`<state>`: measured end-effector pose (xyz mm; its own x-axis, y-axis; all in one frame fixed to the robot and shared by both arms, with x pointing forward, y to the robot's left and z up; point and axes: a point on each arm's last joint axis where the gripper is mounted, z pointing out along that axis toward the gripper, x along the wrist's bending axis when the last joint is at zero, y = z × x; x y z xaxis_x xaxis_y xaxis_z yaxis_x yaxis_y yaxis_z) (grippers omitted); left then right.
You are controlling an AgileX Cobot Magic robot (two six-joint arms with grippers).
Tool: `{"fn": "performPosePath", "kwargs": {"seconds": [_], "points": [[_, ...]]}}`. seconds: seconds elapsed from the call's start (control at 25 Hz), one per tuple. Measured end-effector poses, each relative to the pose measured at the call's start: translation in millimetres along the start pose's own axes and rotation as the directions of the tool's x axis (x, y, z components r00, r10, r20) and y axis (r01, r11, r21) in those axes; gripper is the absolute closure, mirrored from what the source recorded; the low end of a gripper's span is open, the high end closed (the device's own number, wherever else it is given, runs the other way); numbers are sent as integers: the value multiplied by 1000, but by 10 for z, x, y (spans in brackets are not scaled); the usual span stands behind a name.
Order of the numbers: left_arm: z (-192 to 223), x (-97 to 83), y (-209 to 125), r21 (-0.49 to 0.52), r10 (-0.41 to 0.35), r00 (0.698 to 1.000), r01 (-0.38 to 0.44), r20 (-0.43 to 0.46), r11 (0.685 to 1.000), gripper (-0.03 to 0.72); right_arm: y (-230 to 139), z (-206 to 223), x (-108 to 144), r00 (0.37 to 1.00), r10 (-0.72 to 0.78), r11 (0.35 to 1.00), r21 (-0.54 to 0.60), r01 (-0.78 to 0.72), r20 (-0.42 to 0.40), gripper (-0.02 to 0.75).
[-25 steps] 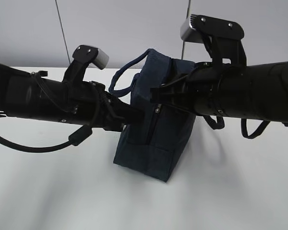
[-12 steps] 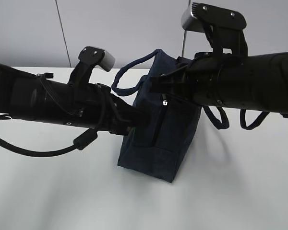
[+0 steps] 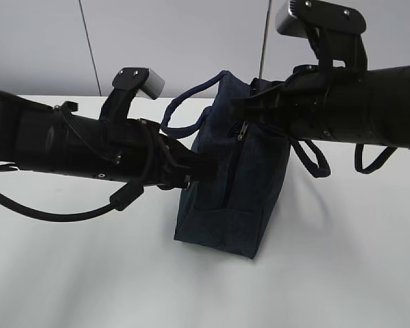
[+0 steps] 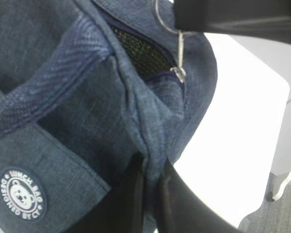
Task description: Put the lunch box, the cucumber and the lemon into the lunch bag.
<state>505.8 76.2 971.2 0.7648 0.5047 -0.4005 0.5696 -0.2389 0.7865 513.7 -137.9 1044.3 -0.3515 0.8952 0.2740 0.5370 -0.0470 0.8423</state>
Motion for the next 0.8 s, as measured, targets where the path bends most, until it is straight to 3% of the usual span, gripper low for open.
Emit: {"fn": "performPosePath", "kwargs": {"seconds": [0.2,0.6,0.8], "points": [[3,-16,3,-3,-28,1000,28,12,1000,692,25,-2,-102,1000,10,1000,17,-10,-5,738],[3,-19,13,-9,-69,997,69,16,998,692,277,26,2,997,-52,998,-33,50,-60,738],[-11,-8,-191,38,-115,993,114,9,993,693,291,140,3,997,-54,998,-22,53,-59,738]]}}
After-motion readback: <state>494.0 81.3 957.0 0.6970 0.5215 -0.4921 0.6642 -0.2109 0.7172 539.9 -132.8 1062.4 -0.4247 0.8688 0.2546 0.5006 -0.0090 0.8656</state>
